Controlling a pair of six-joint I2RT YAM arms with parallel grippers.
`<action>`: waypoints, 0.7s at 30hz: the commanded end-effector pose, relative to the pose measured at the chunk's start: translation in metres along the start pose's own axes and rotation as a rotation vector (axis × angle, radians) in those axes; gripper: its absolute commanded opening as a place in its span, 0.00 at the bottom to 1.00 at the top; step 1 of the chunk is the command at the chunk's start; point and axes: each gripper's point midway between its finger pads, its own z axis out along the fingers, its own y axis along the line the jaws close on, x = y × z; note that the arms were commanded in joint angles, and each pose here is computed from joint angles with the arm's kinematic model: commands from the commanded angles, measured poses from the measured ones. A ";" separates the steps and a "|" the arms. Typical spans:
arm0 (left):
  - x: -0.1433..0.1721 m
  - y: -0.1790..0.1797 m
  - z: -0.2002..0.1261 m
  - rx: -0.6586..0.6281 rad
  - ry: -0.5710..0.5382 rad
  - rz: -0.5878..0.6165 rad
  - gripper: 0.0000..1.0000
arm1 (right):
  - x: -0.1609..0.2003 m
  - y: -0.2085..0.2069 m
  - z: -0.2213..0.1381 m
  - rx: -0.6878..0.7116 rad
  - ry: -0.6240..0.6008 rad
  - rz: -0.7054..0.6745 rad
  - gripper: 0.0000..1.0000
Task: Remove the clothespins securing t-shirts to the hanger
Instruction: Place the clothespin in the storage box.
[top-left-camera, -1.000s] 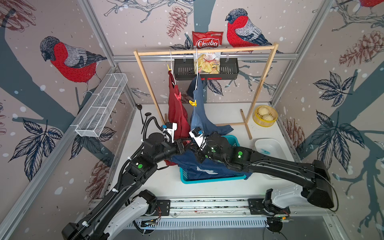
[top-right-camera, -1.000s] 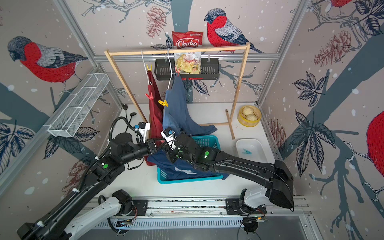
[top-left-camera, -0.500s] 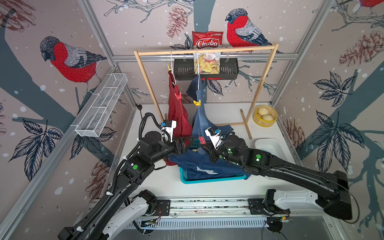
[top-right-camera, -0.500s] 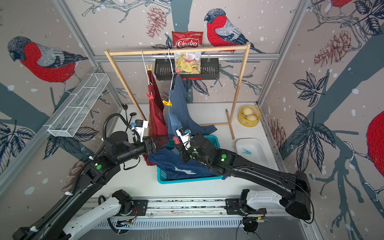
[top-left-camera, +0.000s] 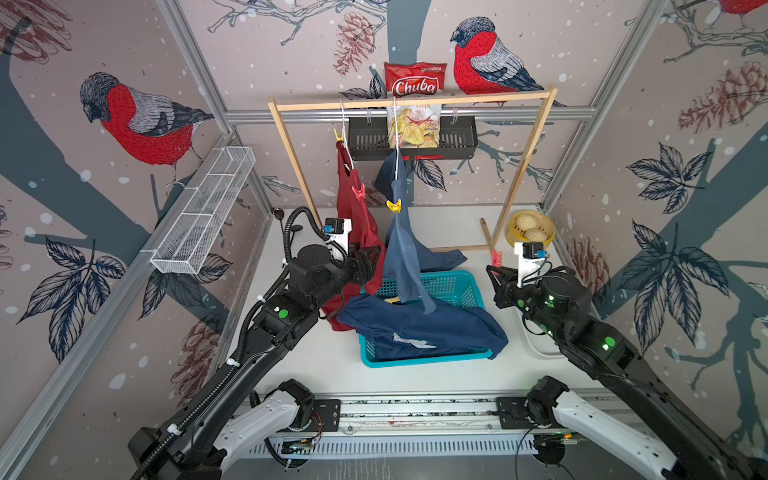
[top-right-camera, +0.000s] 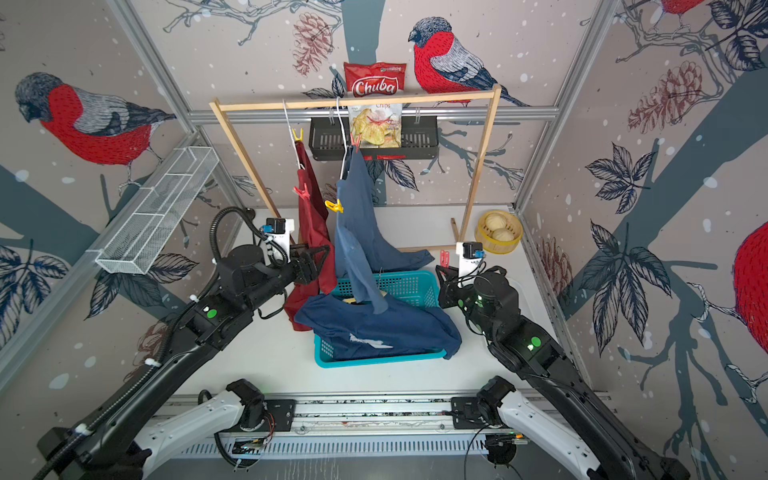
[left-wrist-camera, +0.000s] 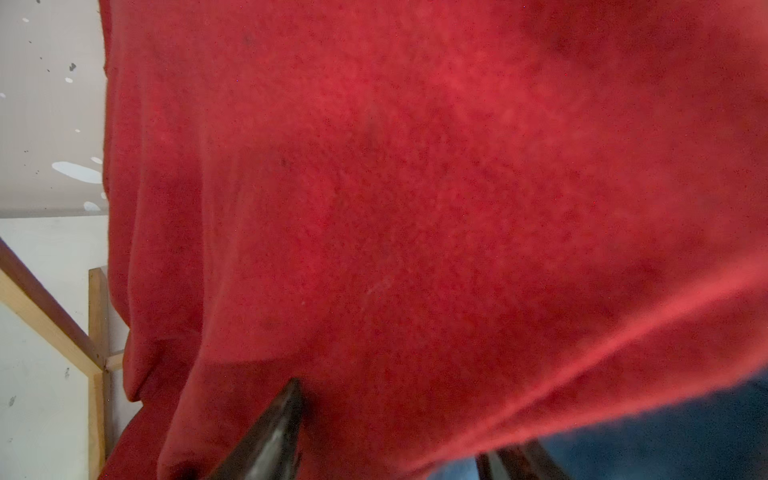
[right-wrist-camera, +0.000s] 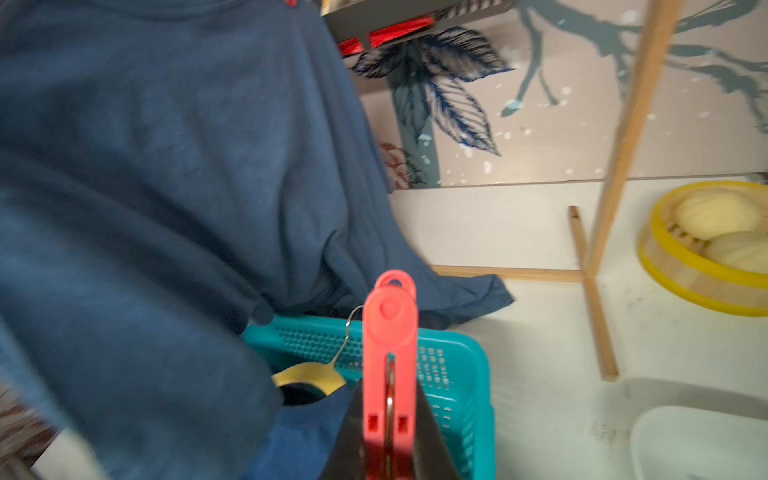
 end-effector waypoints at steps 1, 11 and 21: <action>-0.009 -0.011 0.006 0.064 -0.042 0.057 0.61 | 0.017 -0.048 0.008 0.206 0.099 0.048 0.10; 0.011 -0.010 0.006 0.079 0.025 0.212 0.60 | 0.118 -0.210 -0.004 0.621 0.314 0.539 0.10; 0.001 -0.021 -0.012 0.122 -0.015 0.296 0.60 | 0.126 -0.237 -0.014 0.697 0.346 0.590 0.62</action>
